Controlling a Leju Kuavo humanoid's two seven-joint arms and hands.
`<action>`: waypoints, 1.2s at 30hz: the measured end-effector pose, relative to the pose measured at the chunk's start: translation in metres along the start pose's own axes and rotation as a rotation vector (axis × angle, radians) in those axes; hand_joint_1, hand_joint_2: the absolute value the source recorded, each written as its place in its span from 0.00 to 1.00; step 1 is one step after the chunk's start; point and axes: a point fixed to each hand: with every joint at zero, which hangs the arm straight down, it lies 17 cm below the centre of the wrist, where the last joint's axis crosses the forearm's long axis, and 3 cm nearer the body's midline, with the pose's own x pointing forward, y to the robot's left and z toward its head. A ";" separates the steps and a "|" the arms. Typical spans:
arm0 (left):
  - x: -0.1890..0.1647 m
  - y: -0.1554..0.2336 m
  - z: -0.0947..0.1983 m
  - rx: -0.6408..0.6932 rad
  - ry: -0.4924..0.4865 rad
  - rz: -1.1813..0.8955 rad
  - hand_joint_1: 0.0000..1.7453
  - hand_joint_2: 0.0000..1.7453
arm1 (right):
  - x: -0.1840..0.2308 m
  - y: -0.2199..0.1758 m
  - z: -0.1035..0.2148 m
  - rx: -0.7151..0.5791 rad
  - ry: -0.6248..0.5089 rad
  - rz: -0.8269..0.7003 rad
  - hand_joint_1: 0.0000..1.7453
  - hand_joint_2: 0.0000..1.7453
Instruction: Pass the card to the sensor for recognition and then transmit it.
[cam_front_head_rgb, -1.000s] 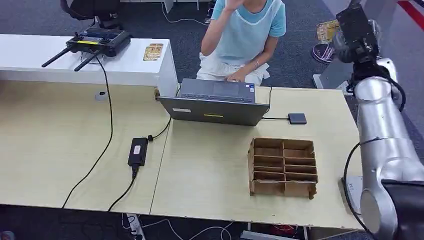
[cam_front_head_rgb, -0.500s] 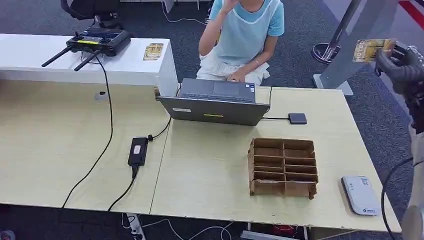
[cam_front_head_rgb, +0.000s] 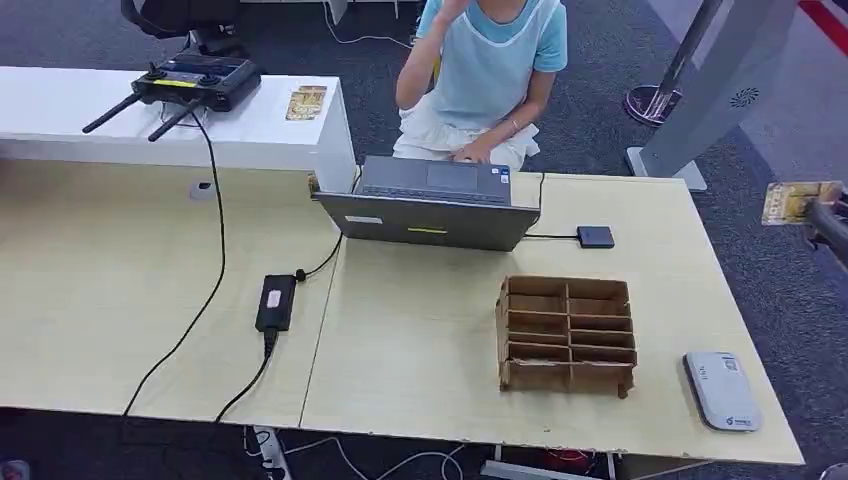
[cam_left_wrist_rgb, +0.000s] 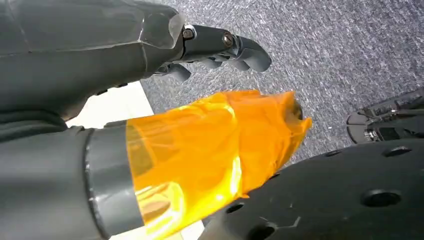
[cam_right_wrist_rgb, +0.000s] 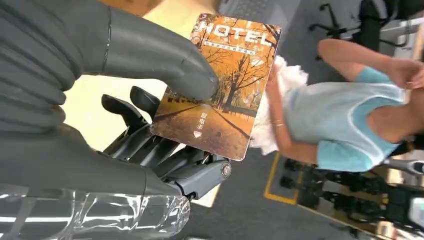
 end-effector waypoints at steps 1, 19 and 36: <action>0.000 0.000 0.000 0.000 0.000 0.000 0.00 0.00 | -0.005 -0.001 0.004 0.001 0.014 0.004 1.00 1.00; -0.001 0.001 0.000 0.004 -0.002 0.017 0.00 0.00 | -0.070 -0.006 0.053 0.026 0.227 0.126 1.00 1.00; -0.001 0.000 0.000 0.000 -0.003 0.006 0.00 0.00 | -0.135 0.003 0.088 0.031 0.352 0.138 1.00 1.00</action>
